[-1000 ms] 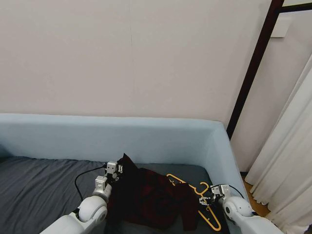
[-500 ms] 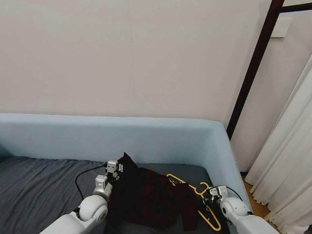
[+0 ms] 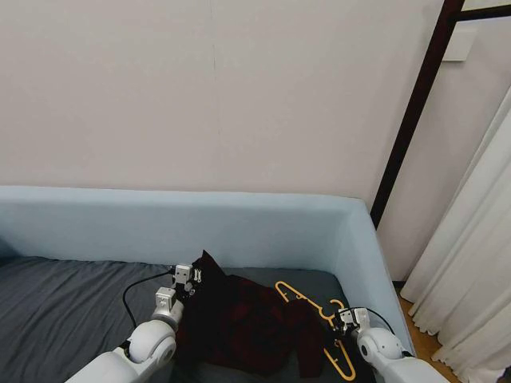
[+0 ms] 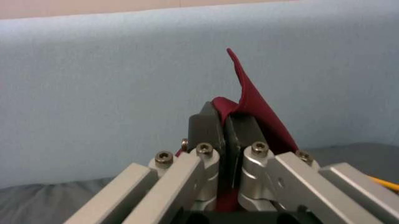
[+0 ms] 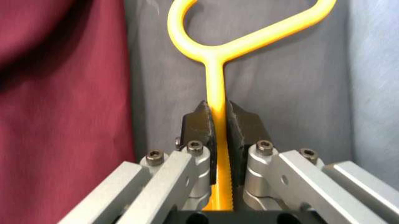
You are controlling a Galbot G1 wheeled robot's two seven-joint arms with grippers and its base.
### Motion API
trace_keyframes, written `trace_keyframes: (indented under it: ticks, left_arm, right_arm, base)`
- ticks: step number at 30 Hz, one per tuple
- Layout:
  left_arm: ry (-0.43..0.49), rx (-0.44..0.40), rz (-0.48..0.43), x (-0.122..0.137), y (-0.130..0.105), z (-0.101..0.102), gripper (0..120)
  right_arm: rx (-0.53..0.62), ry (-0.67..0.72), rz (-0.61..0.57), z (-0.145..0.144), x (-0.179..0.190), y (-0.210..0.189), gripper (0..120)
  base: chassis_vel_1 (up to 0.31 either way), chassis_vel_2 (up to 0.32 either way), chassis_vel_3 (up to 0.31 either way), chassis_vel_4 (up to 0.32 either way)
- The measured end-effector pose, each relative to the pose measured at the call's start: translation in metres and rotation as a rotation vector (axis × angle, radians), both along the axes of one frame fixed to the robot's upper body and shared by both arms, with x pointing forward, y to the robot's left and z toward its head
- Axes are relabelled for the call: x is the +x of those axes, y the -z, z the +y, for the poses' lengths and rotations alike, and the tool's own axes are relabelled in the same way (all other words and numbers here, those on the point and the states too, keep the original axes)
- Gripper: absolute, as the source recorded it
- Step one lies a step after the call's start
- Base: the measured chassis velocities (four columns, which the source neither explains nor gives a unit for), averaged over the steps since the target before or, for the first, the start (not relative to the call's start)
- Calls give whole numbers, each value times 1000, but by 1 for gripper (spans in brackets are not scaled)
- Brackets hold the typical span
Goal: Pick up the clothes from the sofa and hang them on the clothes hanger.
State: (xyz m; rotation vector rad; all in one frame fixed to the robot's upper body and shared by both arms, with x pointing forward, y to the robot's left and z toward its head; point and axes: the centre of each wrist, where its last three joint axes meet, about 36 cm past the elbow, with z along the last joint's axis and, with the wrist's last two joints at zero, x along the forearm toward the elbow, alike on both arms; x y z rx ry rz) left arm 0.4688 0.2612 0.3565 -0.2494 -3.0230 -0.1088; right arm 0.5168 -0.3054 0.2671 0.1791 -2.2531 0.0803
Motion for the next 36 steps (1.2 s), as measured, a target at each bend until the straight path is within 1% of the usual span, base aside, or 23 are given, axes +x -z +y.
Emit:
trace_keyframes:
  ticks: [1,2,3,5,6,7,10,12,13,18,19,22,23,27,28,31,33,36]
  left_arm:
    - [0,0,0,0,0,0,0]
    - [-1,0,1,0,0,1,0]
    - [-1,0,1,0,0,1,0]
    - [-4,2,-3,0,-1,3,0]
    - [-5,4,-4,0,-2,5,0]
    - [-5,4,-4,0,-2,5,0]
    - [-7,4,-5,-1,-3,9,0]
    - [-6,3,-6,-3,-4,10,0]
    - [-6,3,-6,-3,-4,10,0]
    - [-5,1,-5,-7,-8,12,0]
    - [-5,1,-5,-7,-8,12,0]
    - [-10,8,1,-8,-9,16,0]
    - [-10,8,1,-8,-9,16,0]
    - [-11,4,-4,-4,-17,16,0]
    - [-11,4,-4,-4,-17,16,0]
    - [-6,-9,-3,-4,-22,10,0]
    - [-4,-10,-1,-5,-23,9,0]
    - [7,-14,6,-10,-27,3,0]
  right_arm:
    - [-4,0,-5,0,0,-1,4]
    - [-32,-1,-42,0,2,-9,4]
    - [-32,-1,-42,0,2,-9,4]
    - [-145,-27,-138,2,1,-24,4]
    - [-172,-36,-168,5,-2,-29,4]
    - [-172,-36,-168,5,-2,-29,4]
    - [-233,-52,-248,14,-10,-50,4]
    - [-269,-68,-303,13,-11,-58,4]
    - [-269,-68,-303,13,-11,-58,4]
    - [-306,-95,-401,15,-17,-77,4]
    - [-306,-95,-401,15,-17,-77,4]
    - [-314,-156,-446,26,-39,-85,4]
    - [-314,-156,-446,26,-39,-85,4]
    - [-321,-244,-486,41,-74,-88,4]
    - [-321,-244,-486,41,-74,-88,4]
    - [-329,-295,-513,50,-97,-86,4]
    - [-334,-306,-523,51,-100,-85,4]
    - [-378,-363,-595,55,-112,-79,4]
  base:
    - [0,0,0,0]
    - [0,0,0,0]
    - [0,0,0,0]
    - [0,0,0,0]
    - [0,0,0,0]
    - [0,0,0,0]
    - [0,0,0,0]
    - [0,0,0,0]
    - [0,0,0,0]
    - [0,0,0,0]
    - [0,0,0,0]
    - [0,0,0,0]
    - [0,0,0,0]
    - [0,0,0,0]
    - [0,0,0,0]
    - [0,0,0,0]
    - [0,0,0,0]
    - [0,0,0,0]
